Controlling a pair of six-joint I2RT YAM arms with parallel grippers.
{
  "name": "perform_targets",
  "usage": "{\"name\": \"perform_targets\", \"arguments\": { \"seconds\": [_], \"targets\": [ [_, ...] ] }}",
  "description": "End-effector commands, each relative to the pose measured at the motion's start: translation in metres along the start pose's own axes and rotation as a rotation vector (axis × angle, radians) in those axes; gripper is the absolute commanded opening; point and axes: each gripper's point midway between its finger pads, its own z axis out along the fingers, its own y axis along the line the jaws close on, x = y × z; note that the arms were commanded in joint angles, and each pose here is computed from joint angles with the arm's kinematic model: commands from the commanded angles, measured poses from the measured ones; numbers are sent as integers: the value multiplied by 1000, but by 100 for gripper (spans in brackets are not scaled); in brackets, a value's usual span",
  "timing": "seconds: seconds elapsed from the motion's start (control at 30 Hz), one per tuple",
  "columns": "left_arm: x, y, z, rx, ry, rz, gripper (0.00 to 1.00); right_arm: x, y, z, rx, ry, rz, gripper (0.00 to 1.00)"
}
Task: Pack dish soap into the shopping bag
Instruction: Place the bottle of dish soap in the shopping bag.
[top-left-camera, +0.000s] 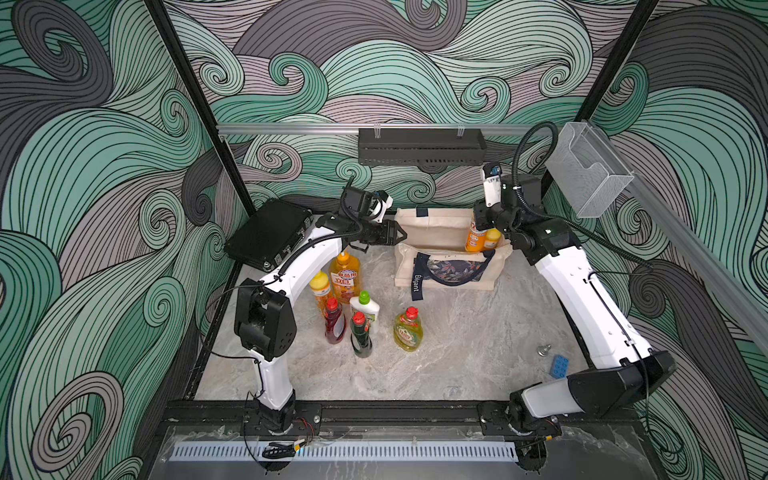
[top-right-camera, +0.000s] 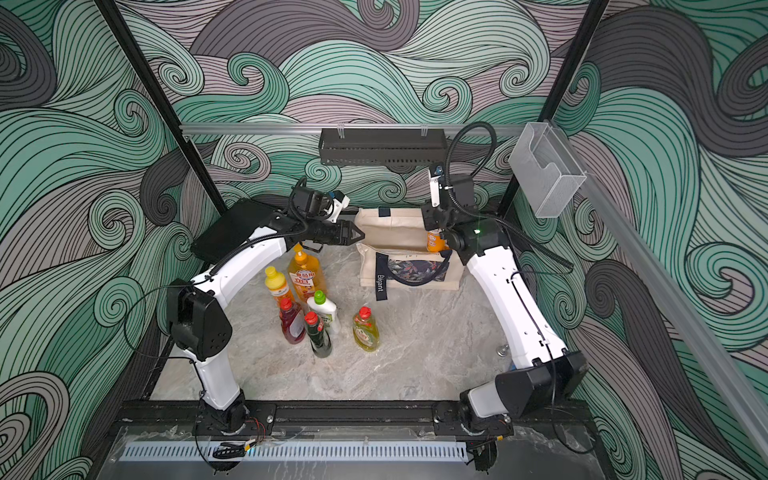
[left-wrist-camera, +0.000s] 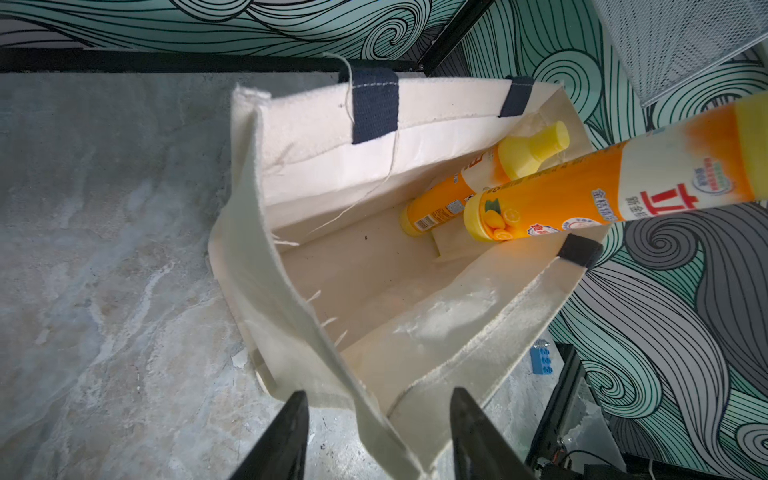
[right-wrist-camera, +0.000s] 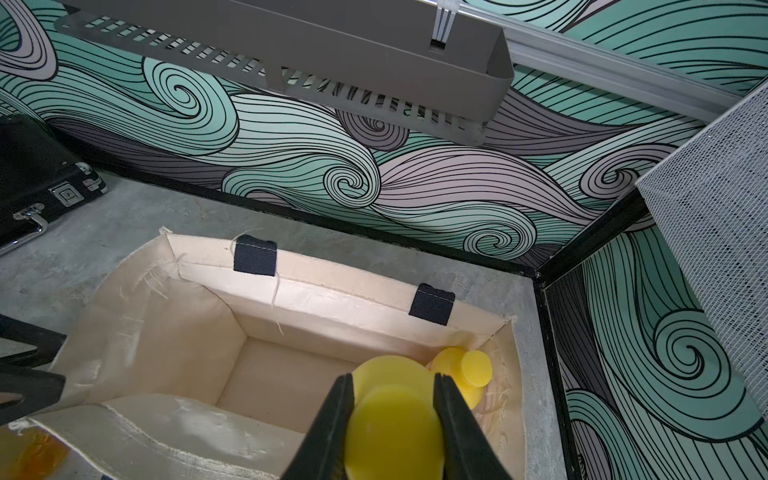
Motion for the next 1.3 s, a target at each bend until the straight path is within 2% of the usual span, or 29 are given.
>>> {"name": "perform_targets", "arguments": {
  "seconds": [0.0, 0.17, 0.4, 1.27],
  "targets": [
    [-1, 1, 3, -18, 16, 5, 49, -46, -19, -30, 44, -192, 42, 0],
    [-1, 1, 5, -19, 22, 3, 40, -34, -23, -25, 59, -170, 52, 0],
    [-1, -5, 1, 6, 24, 5, 22, -18, -32, -17, 86, -135, 55, 0],
    [-3, -18, -9, 27, 6, 28, 19, 40, -72, 13, 172, -13, 139, 0]
  ]
}}
